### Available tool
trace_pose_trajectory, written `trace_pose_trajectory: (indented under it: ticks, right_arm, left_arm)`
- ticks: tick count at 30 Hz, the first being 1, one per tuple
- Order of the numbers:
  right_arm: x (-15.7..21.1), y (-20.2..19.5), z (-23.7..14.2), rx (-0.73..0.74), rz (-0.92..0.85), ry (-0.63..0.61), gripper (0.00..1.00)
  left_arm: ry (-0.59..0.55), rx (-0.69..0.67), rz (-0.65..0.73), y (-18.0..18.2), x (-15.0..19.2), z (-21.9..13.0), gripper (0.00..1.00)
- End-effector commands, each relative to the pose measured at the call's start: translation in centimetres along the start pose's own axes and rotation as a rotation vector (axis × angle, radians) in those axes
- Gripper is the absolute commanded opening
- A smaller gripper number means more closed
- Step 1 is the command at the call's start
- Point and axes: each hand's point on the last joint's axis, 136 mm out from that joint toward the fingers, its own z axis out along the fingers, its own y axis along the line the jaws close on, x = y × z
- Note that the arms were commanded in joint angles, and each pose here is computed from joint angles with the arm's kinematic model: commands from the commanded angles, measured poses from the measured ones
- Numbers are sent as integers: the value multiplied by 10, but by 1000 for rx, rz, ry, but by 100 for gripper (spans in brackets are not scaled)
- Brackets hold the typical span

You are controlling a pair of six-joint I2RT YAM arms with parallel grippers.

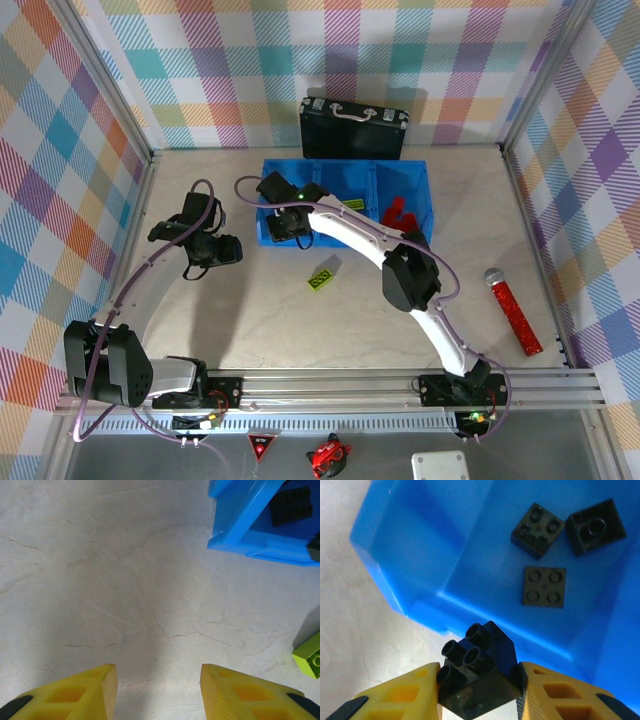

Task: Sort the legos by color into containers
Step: Place the lego in the container.

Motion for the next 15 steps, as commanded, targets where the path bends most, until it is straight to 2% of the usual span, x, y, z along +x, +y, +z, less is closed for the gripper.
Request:
trace_pose_trajectory:
  ticks: [1, 15]
  right_arm:
    - [-21, 1, 7, -31, -29, -51, 38]
    - [-39, 5, 49, -101, -5, -67, 42]
  left_arm:
    - [-21, 39, 5, -3, -3, -4, 47]
    - [-35, 55, -1, -6, -4, -3, 47]
